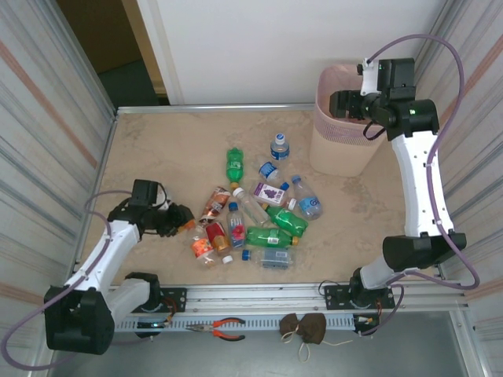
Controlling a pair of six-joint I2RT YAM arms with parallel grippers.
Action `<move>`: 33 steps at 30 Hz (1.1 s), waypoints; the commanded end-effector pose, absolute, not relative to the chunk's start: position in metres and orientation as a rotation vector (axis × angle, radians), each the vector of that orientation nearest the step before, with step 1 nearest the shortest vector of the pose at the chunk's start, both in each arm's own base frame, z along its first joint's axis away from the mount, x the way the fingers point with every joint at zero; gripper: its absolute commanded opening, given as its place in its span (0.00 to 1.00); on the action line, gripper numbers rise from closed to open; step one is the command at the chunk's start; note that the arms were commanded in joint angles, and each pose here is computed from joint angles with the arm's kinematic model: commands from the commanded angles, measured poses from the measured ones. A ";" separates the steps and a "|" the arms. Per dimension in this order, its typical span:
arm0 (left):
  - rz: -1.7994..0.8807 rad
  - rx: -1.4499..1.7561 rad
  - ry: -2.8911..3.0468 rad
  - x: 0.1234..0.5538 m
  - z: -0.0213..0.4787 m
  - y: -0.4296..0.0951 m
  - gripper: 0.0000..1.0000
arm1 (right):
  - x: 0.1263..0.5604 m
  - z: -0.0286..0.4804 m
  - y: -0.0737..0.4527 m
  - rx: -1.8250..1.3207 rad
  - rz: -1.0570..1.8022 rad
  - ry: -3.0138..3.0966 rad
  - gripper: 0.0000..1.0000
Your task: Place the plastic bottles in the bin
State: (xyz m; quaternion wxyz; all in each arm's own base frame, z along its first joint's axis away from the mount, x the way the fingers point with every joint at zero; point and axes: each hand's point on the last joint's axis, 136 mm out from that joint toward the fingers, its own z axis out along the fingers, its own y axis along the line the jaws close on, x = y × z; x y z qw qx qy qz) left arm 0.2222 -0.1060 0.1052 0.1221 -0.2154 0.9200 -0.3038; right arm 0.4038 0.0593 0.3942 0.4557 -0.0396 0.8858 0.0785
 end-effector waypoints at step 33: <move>-1.316 0.792 1.549 0.239 0.425 -0.251 0.21 | 0.223 0.422 0.313 -1.003 1.241 1.571 0.94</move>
